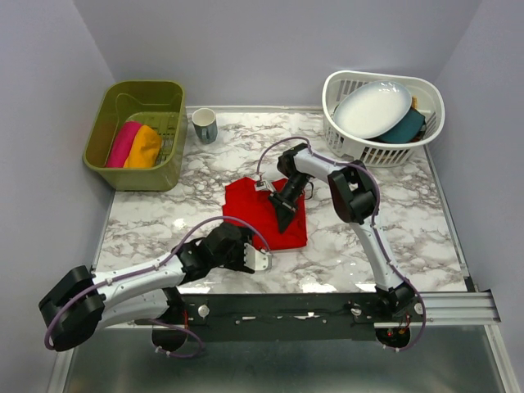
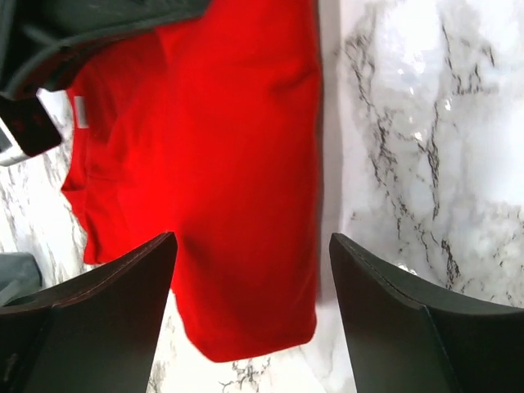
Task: Roll the t-shirts
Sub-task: Roll the T-shirt to the center of the board.
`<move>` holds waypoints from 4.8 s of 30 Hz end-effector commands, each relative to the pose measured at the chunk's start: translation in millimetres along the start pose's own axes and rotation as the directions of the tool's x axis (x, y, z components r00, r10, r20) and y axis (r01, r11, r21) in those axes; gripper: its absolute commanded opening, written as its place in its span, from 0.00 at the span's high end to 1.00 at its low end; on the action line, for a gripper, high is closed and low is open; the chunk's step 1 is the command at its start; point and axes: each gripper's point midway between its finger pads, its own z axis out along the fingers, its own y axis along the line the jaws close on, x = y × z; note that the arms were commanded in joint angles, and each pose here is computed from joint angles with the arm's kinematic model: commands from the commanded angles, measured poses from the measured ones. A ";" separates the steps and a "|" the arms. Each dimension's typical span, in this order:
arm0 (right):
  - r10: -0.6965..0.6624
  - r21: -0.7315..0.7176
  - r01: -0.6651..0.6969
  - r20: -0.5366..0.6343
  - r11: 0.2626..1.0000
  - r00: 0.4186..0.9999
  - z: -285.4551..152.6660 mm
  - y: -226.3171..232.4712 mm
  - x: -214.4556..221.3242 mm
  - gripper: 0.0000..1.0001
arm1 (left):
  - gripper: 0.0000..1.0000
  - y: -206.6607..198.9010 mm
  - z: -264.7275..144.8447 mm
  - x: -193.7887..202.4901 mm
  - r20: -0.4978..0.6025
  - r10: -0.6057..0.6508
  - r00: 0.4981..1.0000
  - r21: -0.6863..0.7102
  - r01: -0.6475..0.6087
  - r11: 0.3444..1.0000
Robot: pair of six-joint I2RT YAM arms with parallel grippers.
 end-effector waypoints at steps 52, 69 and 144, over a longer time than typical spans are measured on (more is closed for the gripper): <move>-0.860 0.746 0.629 -0.154 0.221 0.486 -22.9 88.2 30.7 0.00 | 0.93 -14.2 -17.5 -40.7 0.003 -0.399 0.917 0.878 0.188 0.439; -0.815 0.637 0.696 -0.178 0.333 0.552 15.4 64.9 41.4 0.43 | 0.92 -4.2 -14.9 -45.2 -0.019 -0.572 0.820 0.901 0.262 0.347; 0.084 -0.163 -0.074 0.056 0.984 0.995 -15.9 5.5 66.8 0.99 | 0.09 36.9 36.9 -36.9 0.118 -0.026 0.993 0.077 0.017 0.997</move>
